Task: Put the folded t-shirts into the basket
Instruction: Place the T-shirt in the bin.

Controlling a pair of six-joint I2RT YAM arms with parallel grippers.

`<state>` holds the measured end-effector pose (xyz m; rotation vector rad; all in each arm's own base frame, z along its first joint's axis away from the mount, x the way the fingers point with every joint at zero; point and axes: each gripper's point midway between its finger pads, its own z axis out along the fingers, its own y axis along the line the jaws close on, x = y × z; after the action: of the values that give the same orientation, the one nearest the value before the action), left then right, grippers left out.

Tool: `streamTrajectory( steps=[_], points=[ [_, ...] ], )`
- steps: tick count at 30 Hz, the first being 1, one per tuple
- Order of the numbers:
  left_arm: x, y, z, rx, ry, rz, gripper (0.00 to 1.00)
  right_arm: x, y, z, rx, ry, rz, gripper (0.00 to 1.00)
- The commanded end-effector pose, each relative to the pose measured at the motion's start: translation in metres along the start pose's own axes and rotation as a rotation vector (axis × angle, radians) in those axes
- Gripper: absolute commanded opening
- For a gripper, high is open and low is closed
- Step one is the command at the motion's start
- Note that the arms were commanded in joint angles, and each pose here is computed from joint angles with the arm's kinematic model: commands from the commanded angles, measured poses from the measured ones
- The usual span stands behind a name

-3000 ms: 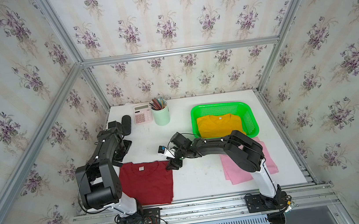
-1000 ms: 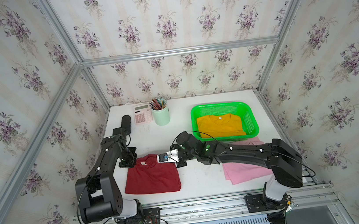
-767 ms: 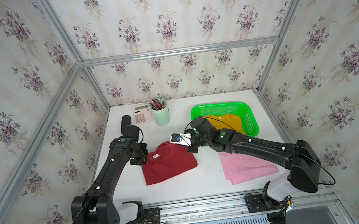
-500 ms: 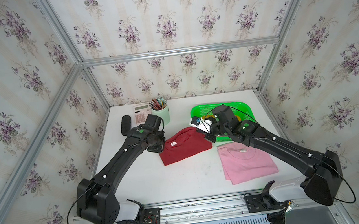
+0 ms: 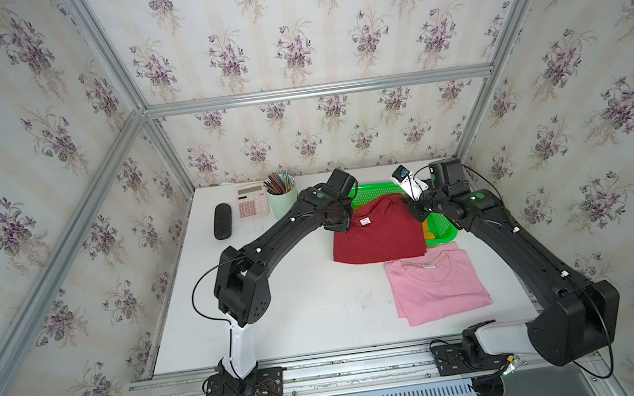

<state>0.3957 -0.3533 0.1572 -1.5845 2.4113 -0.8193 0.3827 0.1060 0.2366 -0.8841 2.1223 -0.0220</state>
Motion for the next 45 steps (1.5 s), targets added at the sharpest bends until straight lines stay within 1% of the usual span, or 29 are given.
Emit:
streamTrajectory(
  steps=[1, 3, 4, 5, 6, 8, 11, 12, 14, 17, 20, 23, 26, 29, 30, 31, 36, 37, 38, 42, 45],
  points=[
    [-0.004, -0.024, 0.027, 0.069, -0.020, 0.013, 0.00, -0.005, -0.033, 0.010, 0.120, -0.022, 0.013, 0.00],
    [-0.005, -0.043, 0.044, 0.108, -0.035, 0.091, 0.00, -0.002, -0.049, 0.019, 0.161, -0.020, 0.034, 0.00],
    [-0.008, -0.040, 0.051, 0.077, -0.052, 0.095, 0.00, -0.001, -0.055, 0.024, 0.177, -0.021, 0.041, 0.00],
    [-0.011, -0.030, 0.061, 0.027, -0.066, 0.085, 0.00, 0.001, -0.060, 0.030, 0.188, -0.016, 0.048, 0.00],
    [-0.013, -0.026, 0.069, 0.012, -0.069, 0.080, 0.00, 0.003, -0.065, 0.036, 0.200, -0.014, 0.055, 0.00],
    [-0.014, -0.022, 0.083, 0.017, -0.066, 0.058, 0.00, 0.007, -0.073, 0.047, 0.216, -0.010, 0.070, 0.00],
    [-0.015, -0.019, 0.095, 0.026, -0.068, 0.034, 0.00, 0.015, -0.076, 0.065, 0.223, -0.008, 0.074, 0.00],
    [-0.016, -0.022, 0.095, 0.035, -0.075, 0.038, 0.00, 0.018, -0.075, 0.071, 0.220, -0.004, 0.074, 0.00],
    [-0.020, -0.027, 0.097, 0.051, -0.096, 0.054, 0.04, 0.028, -0.071, 0.082, 0.200, 0.020, 0.073, 0.00],
    [-0.025, -0.026, 0.097, 0.036, -0.121, 0.060, 0.05, 0.043, -0.054, 0.095, 0.130, 0.043, 0.076, 0.00],
    [-0.036, -0.023, 0.098, 0.024, -0.164, 0.057, 0.04, 0.057, -0.047, 0.099, 0.132, 0.053, 0.082, 0.00],
    [-0.040, -0.030, 0.103, 0.043, -0.171, 0.061, 0.03, 0.066, -0.046, 0.102, 0.129, 0.076, 0.080, 0.00],
    [-0.040, -0.037, 0.112, 0.059, -0.173, 0.100, 0.08, 0.069, -0.046, 0.103, 0.121, 0.085, 0.086, 0.00],
    [-0.040, -0.038, 0.116, 0.056, -0.174, 0.105, 0.10, 0.071, -0.049, 0.100, 0.130, 0.085, 0.092, 0.00],
    [-0.040, -0.040, 0.115, 0.066, -0.177, 0.111, 0.12, 0.071, -0.051, 0.099, 0.133, 0.080, 0.095, 0.00],
    [-0.040, -0.045, 0.114, 0.088, -0.178, 0.122, 0.17, 0.071, -0.053, 0.097, 0.135, 0.075, 0.097, 0.00],
    [-0.037, -0.072, 0.103, 0.187, -0.192, 0.174, 0.52, 0.068, -0.059, 0.096, 0.136, 0.061, 0.085, 0.00],
    [-0.038, -0.075, 0.101, 0.201, -0.196, 0.182, 0.54, 0.066, -0.060, 0.096, 0.137, 0.056, 0.080, 0.00],
    [-0.037, -0.078, 0.099, 0.216, -0.199, 0.185, 0.60, 0.064, -0.061, 0.096, 0.140, 0.050, 0.076, 0.00],
    [-0.039, -0.084, 0.093, 0.260, -0.202, 0.185, 0.71, 0.056, -0.068, 0.100, 0.151, 0.032, 0.062, 0.00],
    [-0.039, -0.091, 0.085, 0.298, -0.210, 0.209, 0.74, 0.050, -0.077, 0.107, 0.158, 0.023, 0.072, 0.00]
  ],
)
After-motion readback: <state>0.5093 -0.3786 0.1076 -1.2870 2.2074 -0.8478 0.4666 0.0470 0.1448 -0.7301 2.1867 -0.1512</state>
